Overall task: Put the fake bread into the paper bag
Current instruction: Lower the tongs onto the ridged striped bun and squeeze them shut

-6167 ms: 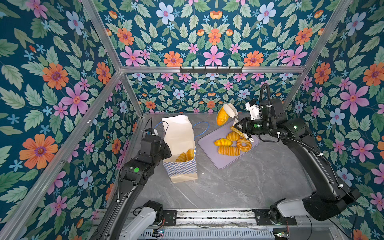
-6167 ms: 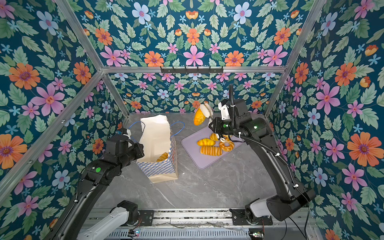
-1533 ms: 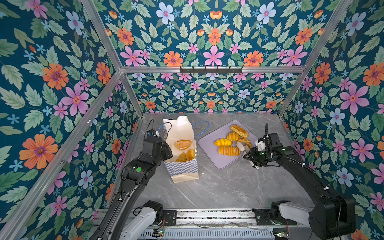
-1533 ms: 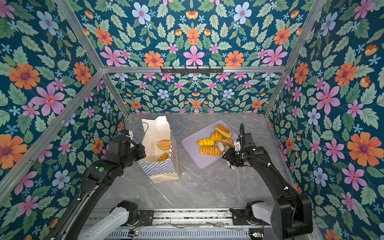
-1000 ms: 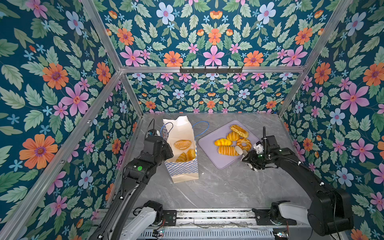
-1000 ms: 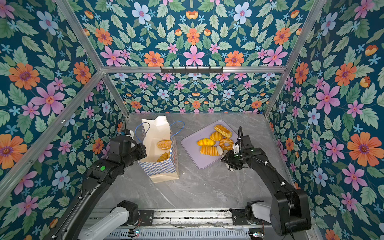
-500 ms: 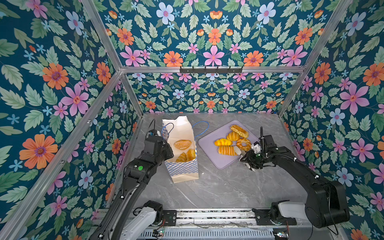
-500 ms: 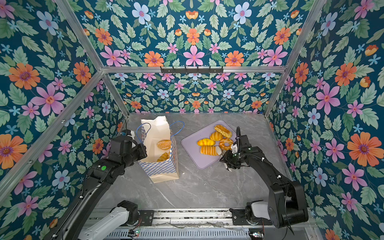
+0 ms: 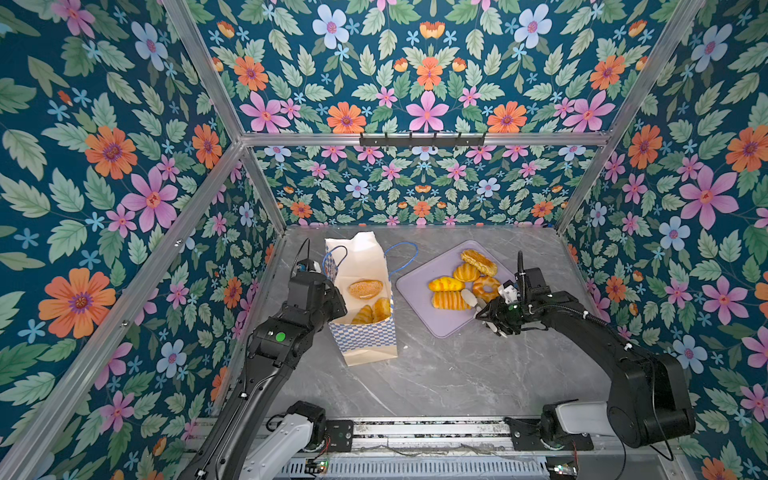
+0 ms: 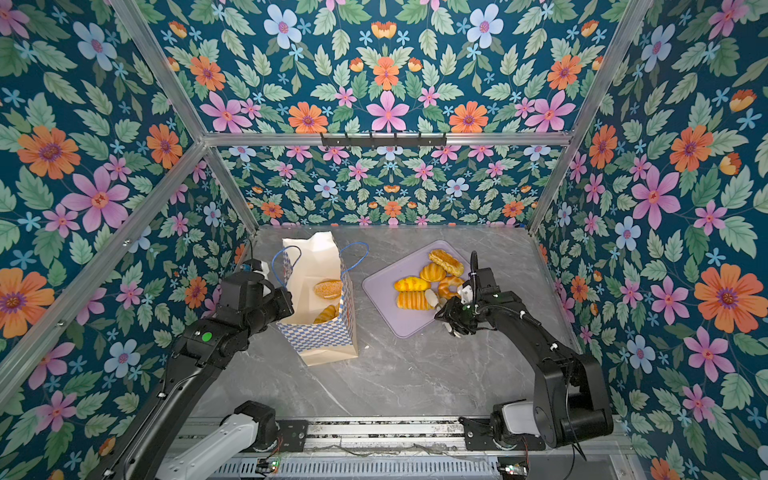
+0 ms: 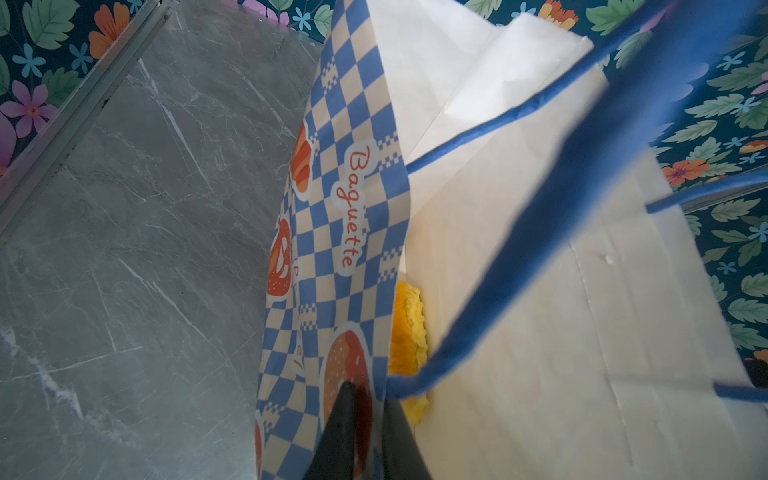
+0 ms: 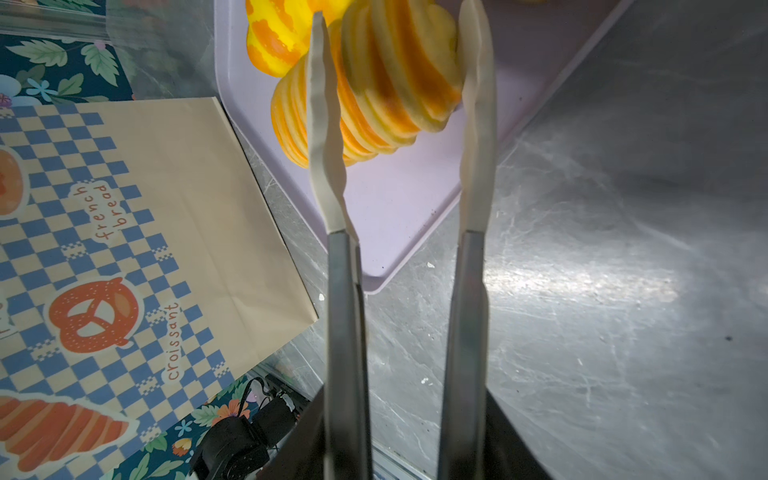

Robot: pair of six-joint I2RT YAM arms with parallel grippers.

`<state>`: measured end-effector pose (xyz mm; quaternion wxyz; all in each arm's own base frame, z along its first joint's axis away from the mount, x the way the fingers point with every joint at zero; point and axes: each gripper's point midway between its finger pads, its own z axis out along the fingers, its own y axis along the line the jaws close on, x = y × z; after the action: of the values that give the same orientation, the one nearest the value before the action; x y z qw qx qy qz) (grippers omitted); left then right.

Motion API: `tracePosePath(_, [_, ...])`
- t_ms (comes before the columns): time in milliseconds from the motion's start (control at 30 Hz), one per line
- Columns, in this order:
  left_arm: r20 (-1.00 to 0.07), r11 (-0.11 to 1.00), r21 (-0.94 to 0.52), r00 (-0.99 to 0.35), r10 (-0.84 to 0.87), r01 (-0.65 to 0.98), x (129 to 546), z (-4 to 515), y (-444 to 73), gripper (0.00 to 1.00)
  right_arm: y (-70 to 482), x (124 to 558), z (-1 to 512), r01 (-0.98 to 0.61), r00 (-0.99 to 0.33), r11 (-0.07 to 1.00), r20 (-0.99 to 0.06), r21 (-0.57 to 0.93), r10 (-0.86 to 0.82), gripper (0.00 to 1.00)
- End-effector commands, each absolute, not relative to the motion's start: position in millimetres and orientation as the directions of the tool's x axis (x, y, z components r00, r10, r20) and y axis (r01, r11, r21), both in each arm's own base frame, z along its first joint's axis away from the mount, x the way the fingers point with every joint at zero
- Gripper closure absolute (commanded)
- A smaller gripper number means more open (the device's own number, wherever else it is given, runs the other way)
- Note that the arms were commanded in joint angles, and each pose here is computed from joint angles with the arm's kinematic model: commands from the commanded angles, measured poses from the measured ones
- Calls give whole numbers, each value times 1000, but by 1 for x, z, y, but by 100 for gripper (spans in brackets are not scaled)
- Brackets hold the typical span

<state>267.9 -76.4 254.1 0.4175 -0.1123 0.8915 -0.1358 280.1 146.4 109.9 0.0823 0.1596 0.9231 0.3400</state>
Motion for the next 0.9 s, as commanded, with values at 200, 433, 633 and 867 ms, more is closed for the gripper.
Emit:
tracePosePath(200, [-723, 937, -338, -615, -316, -85, 270, 258, -76, 86, 154, 291, 107, 227, -940, 696, -35, 682, 341, 55])
tracePosePath(433, [-725, 938, -336, -610, -319, -91, 267, 258, -74, 86, 155, 292, 102, 233, -941, 698, -22, 677, 337, 55])
tracePosePath(633, [-726, 938, -335, -609, -318, -91, 269, 260, -74, 87, 156, 295, 111, 220, -940, 689, -38, 691, 339, 67])
tracePosePath(867, [-727, 938, -336, -608, -318, -89, 269, 261, -74, 86, 154, 291, 123, 210, -935, 689, -64, 694, 349, 75])
